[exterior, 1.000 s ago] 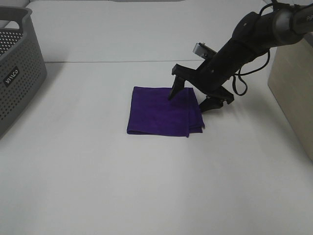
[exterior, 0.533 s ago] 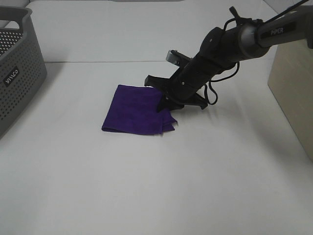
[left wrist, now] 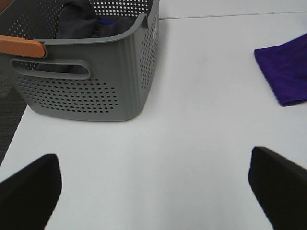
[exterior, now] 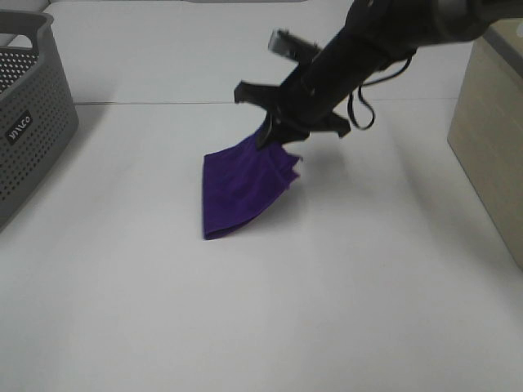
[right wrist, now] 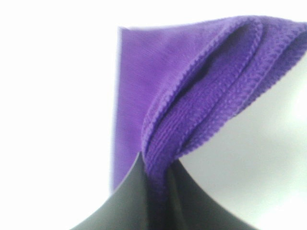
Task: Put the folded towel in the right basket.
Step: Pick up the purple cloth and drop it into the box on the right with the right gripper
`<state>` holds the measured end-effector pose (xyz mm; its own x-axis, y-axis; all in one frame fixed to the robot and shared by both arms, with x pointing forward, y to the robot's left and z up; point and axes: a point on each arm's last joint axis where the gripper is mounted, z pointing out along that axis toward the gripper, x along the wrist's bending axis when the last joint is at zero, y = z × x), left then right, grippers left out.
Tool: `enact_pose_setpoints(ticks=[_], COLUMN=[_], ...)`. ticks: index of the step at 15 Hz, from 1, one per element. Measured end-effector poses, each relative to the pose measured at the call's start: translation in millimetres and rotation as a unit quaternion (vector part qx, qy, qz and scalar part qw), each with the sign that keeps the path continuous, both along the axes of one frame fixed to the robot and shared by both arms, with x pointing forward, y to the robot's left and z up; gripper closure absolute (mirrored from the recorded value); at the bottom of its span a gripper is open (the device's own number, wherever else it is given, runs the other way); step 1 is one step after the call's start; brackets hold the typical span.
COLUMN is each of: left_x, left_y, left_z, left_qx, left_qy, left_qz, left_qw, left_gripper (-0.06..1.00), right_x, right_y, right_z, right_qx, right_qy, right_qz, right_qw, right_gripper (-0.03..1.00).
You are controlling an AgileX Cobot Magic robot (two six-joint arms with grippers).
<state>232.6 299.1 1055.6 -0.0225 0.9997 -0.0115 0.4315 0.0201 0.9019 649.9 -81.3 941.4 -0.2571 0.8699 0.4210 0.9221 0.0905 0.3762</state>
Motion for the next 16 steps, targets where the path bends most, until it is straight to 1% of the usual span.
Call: enact_pose_setpoints(ticks=[1, 3, 4, 5, 6, 8, 9, 10, 12, 13, 14, 16], left_x=[0.0, 0.0, 0.0, 0.0, 0.0, 0.0, 0.0, 0.0, 0.0, 0.0, 0.0, 0.0], left_y=[0.0, 0.0, 0.0, 0.0, 0.0, 0.0, 0.0, 0.0, 0.0, 0.0, 0.0, 0.0], left_z=[0.0, 0.0, 0.0, 0.0, 0.0, 0.0, 0.0, 0.0, 0.0, 0.0, 0.0, 0.0], left_qx=[0.000, 0.000, 0.000, 0.000, 0.000, 0.000, 0.000, 0.000, 0.000, 0.000, 0.000, 0.000], left_qy=[0.000, 0.000, 0.000, 0.000, 0.000, 0.000, 0.000, 0.000, 0.000, 0.000, 0.000, 0.000], left_qz=[0.000, 0.000, 0.000, 0.000, 0.000, 0.000, 0.000, 0.000, 0.000, 0.000, 0.000, 0.000], left_qw=[1.000, 1.000, 1.000, 1.000, 1.000, 1.000, 1.000, 1.000, 1.000, 1.000, 1.000, 1.000], left_gripper=[-0.05, -0.05, -0.05, -0.05, -0.05, -0.05, -0.05, -0.05, -0.05, -0.05, -0.05, -0.05], right_x=[-5.1, -18.7, -24.5, -29.0, -29.8, -28.0, -27.3, -26.6, -28.7, -30.8, -35.8, -37.2], right_y=[-3.0, -12.4, -22.3, -36.2, -57.4, -107.1, -121.7, -152.2, -204.6, -230.5, -269.0, -295.2], right_z=[36.6, 94.6, 121.3, 151.3, 181.1, 228.8, 238.3, 253.3, 264.9, 268.2, 270.8, 263.4], right_qx=[0.006, 0.012, 0.013, 0.015, 0.013, -0.010, -0.021, -0.050, -0.112, -0.136, -0.164, -0.183], right_qy=[-0.039, -0.100, -0.124, -0.152, -0.183, -0.239, -0.247, -0.255, -0.242, -0.234, -0.224, -0.199], right_qz=[0.009, 0.019, 0.020, 0.015, -0.001, -0.044, -0.057, -0.083, -0.131, -0.163, -0.208, -0.235], right_qw=[0.999, 0.995, 0.992, 0.988, 0.983, 0.970, 0.967, 0.962, 0.955, 0.949, 0.938, 0.934], right_gripper=[0.91, 0.91, 0.91, 0.91, 0.91, 0.91, 0.91, 0.91, 0.91, 0.91, 0.91, 0.91])
